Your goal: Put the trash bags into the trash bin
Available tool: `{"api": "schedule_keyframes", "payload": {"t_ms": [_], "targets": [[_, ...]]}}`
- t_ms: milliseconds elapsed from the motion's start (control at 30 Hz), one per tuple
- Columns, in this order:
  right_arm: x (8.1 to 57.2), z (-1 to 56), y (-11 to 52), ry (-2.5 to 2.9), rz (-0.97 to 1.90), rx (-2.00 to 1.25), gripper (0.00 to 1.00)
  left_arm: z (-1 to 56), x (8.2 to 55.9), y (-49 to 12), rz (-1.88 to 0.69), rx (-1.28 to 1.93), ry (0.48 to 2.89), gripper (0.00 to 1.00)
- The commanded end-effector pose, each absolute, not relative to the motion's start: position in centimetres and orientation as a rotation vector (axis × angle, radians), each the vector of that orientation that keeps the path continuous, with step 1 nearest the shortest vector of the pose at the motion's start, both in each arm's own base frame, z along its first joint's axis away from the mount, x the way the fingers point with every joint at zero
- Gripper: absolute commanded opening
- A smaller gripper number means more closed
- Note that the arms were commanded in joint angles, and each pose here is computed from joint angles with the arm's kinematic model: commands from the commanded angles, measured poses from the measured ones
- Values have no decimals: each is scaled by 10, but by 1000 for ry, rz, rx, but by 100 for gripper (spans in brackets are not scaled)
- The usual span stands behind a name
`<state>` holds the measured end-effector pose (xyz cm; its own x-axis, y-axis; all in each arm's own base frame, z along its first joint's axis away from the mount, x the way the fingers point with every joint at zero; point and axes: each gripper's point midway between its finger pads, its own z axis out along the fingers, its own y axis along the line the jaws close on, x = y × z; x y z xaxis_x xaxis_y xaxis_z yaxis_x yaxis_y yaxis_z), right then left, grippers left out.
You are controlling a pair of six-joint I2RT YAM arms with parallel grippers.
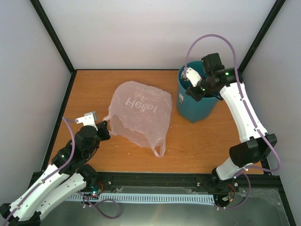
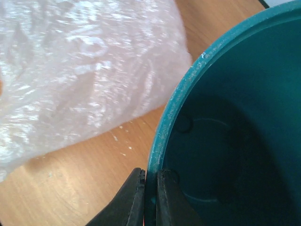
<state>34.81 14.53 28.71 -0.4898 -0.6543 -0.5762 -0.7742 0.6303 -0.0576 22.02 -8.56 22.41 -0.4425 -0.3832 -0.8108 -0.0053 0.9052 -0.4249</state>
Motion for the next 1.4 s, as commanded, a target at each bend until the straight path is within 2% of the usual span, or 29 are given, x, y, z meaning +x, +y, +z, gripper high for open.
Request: {"api": "schedule_keyframes", "payload": {"t_ms": [0, 233, 700, 900, 1067, 1233, 1300, 1367], "targets": [[329, 298, 176, 2196, 336, -1222, 8, 231, 220, -87, -459, -266, 1966, 1], [313, 307, 214, 2092, 395, -1317, 8, 232, 220, -86, -455, -268, 1963, 1], [317, 309, 248, 2016, 427, -1361, 8, 235, 219, -86, -471, -270, 1951, 1], [294, 307, 259, 1997, 440, -1442, 9, 235, 218, -84, -466, -278, 1948, 1], [269, 296, 265, 1971, 385, -1546, 11, 236, 218, -82, -469, -291, 1941, 1], [268, 289, 265, 1957, 267, -1558, 11, 235, 218, -82, -467, -291, 1943, 1], [274, 290, 262, 1962, 232, -1537, 15, 235, 218, -82, -467, -293, 1944, 1], [277, 295, 261, 1960, 210, -1513, 23, 235, 218, -82, -468, -294, 1942, 1]]}}
